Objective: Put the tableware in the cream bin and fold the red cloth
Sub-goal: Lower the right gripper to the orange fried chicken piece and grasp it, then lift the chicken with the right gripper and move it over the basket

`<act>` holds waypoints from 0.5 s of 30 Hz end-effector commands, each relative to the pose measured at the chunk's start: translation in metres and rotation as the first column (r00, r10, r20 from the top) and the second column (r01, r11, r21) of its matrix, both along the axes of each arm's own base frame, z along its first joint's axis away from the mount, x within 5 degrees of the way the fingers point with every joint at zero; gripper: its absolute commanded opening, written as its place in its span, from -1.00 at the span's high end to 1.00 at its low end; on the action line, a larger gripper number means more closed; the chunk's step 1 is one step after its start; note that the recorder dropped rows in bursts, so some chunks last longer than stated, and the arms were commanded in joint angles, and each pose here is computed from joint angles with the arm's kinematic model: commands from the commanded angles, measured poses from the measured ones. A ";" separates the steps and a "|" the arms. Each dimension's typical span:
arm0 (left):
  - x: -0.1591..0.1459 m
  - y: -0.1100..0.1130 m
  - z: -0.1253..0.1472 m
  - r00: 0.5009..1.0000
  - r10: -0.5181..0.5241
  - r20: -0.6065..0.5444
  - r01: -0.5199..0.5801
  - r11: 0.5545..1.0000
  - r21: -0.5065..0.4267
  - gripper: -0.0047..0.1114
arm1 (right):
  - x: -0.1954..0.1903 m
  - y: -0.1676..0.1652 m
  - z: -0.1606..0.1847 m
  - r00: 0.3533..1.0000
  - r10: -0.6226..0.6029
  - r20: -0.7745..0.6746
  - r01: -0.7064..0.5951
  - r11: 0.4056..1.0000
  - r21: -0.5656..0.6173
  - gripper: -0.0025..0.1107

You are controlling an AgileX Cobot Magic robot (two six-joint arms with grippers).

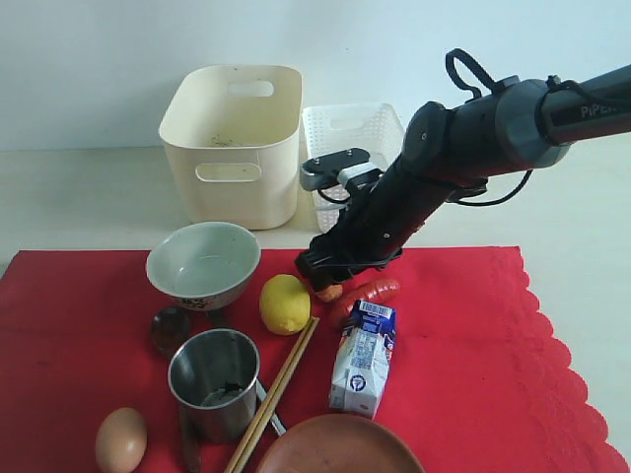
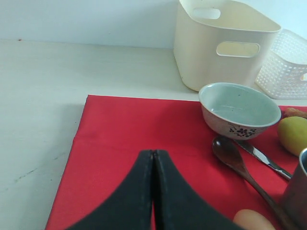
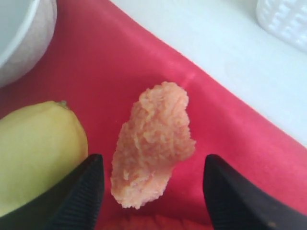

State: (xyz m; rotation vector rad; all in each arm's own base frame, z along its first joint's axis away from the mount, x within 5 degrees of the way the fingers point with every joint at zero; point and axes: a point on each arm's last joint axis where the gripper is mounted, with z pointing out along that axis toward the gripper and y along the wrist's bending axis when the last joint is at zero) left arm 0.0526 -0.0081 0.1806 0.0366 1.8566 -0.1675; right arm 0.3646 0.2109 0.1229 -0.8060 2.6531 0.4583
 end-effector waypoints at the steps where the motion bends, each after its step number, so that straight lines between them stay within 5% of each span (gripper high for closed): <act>1: 0.000 0.000 0.001 1.000 0.006 0.013 -0.005 1.000 -0.010 0.92 | 0.002 0.003 0.004 1.000 -0.027 0.007 0.027 0.999 0.025 -0.07; 15: 0.000 0.000 0.001 1.000 0.006 0.013 -0.005 1.000 -0.010 0.92 | 0.002 0.005 -0.003 0.994 -0.097 -0.047 0.099 0.994 0.055 -0.07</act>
